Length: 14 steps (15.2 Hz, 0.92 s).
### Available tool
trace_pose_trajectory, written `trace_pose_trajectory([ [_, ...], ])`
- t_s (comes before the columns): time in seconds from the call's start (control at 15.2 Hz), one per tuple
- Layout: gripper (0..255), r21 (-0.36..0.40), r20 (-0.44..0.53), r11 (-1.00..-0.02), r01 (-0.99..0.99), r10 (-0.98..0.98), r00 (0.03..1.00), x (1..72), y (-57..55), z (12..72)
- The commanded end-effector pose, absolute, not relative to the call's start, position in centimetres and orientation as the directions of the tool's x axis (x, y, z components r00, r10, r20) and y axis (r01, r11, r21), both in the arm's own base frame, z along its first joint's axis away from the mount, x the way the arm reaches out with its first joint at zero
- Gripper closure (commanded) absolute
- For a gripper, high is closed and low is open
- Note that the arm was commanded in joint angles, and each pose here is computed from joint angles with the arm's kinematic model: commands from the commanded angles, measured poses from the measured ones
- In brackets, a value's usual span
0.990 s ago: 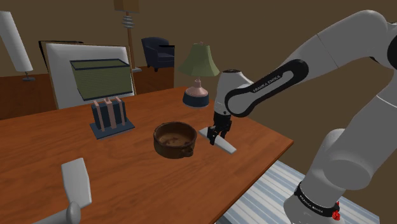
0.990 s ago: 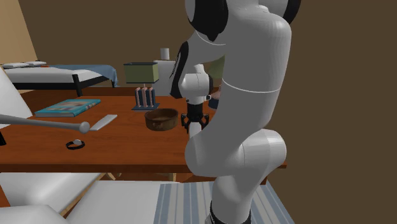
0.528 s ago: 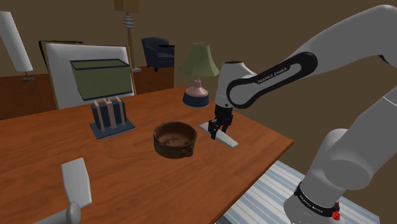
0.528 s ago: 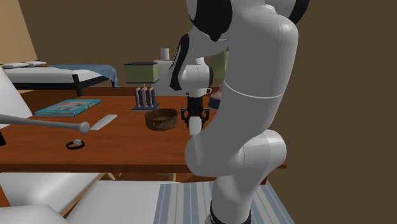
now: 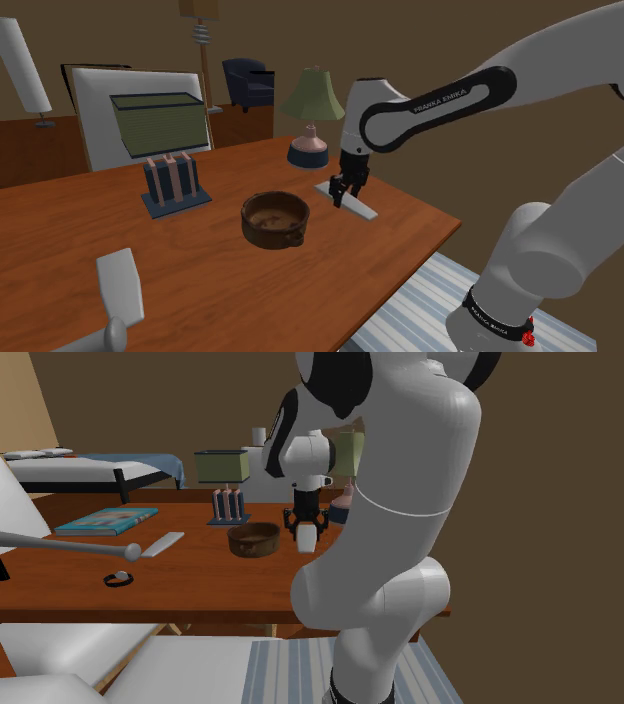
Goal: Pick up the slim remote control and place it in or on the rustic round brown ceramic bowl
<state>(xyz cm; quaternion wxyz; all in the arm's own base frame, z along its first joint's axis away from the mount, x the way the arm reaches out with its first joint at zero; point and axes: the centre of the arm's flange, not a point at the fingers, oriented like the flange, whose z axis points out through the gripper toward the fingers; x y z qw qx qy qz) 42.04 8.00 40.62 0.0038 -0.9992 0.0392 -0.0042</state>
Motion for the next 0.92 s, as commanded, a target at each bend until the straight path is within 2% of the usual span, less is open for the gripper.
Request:
trace_pose_trajectory([
  [0.0, 255, -0.008, 0.008, -0.997, -0.078, -0.078, 0.997, 42.1, 8.0, 41.7],
  [0.86, 255, -0.008, 0.008, -0.997, -0.078, -0.078, 0.997, 42.8, 9.2, 47.9],
])
